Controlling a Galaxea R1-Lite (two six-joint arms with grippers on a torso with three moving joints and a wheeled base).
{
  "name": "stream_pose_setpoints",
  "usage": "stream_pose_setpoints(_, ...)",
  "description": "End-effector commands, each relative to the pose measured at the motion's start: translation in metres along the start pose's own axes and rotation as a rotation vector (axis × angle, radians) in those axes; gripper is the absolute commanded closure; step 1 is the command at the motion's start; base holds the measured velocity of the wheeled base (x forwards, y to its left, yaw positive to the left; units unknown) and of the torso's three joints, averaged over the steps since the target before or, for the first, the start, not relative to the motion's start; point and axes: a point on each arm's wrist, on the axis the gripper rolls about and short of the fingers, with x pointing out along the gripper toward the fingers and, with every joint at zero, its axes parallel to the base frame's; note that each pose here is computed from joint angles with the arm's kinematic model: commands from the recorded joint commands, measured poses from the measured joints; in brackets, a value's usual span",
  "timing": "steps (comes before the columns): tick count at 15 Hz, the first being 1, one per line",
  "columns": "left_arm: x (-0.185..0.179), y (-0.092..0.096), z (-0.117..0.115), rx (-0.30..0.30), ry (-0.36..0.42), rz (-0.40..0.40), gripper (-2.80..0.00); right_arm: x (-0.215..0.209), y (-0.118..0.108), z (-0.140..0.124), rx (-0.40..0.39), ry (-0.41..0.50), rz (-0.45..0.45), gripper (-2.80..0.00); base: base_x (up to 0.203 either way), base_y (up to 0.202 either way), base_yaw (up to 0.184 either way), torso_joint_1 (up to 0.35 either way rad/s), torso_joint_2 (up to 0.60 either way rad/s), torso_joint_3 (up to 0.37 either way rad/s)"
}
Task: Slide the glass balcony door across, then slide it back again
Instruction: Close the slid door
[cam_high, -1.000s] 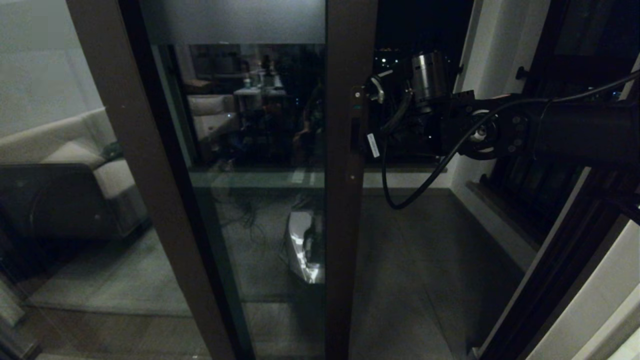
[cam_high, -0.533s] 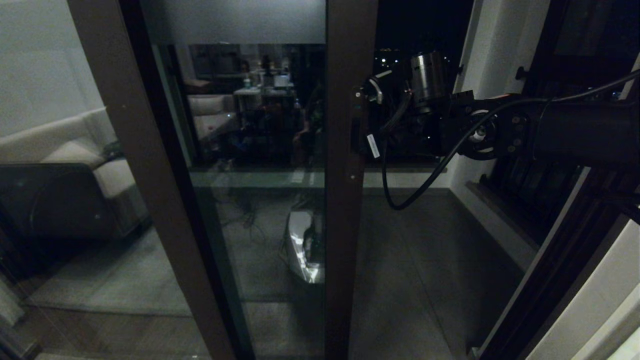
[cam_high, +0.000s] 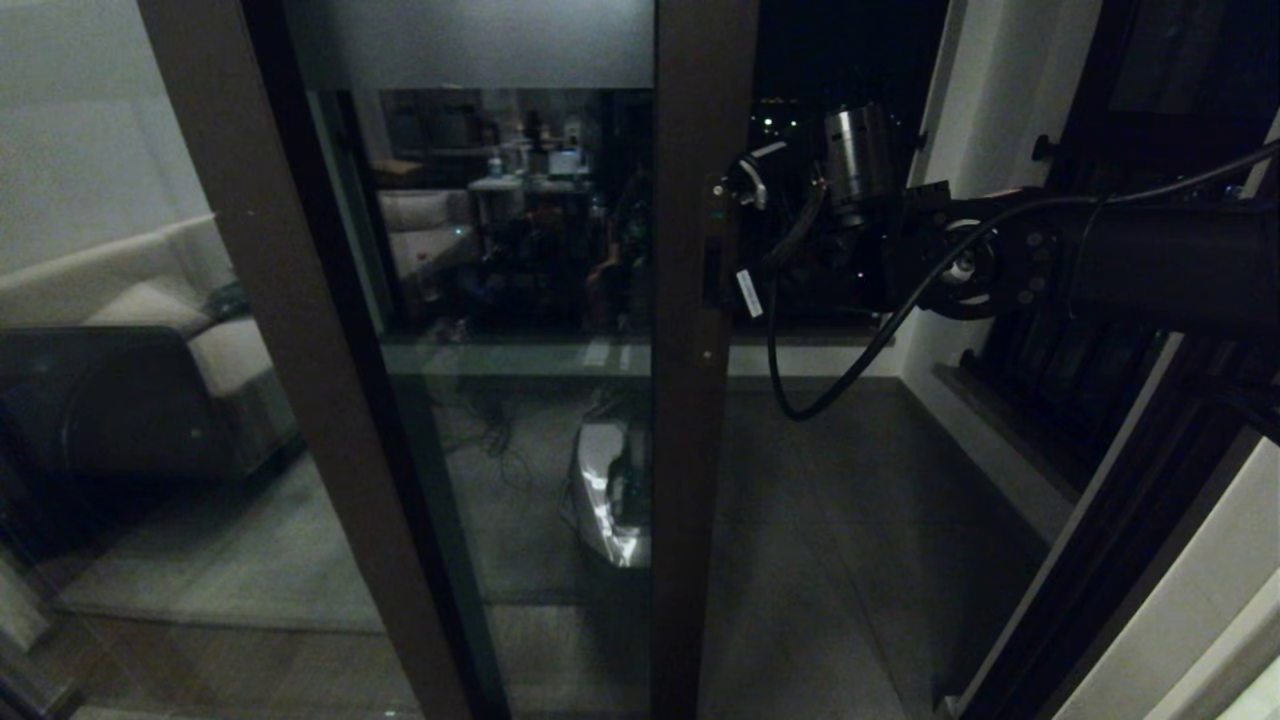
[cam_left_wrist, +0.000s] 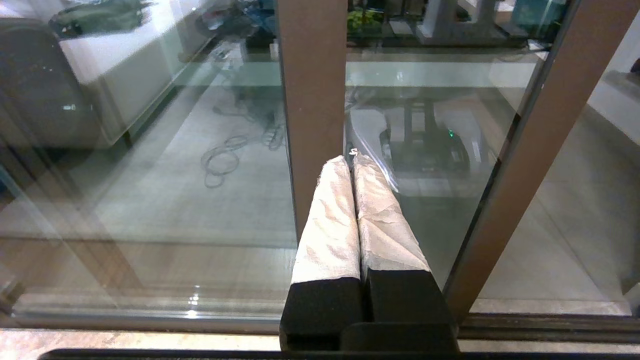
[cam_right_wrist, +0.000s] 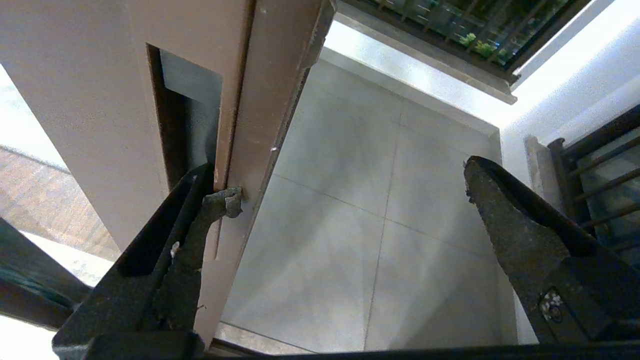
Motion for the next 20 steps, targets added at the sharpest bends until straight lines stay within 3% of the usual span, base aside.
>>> stream_pose_setpoints(1, 0.0002, 0.0000, -0.0004, 0.002, 0.003, 0.000, 0.00, 0.0009, -0.0046, -0.0007, 0.001, 0.004, -0.014, -2.80, 0.000, 0.000, 0.000, 0.000, 0.00, 0.000)
stream_pose_setpoints(20, 0.0002, 0.0000, -0.0004, 0.000, 0.003, 0.000, 0.00, 0.0057, -0.0136, -0.0050, -0.011, 0.019, -0.033, -2.80, 0.000, 0.000, 0.000, 0.000, 0.00, 0.000)
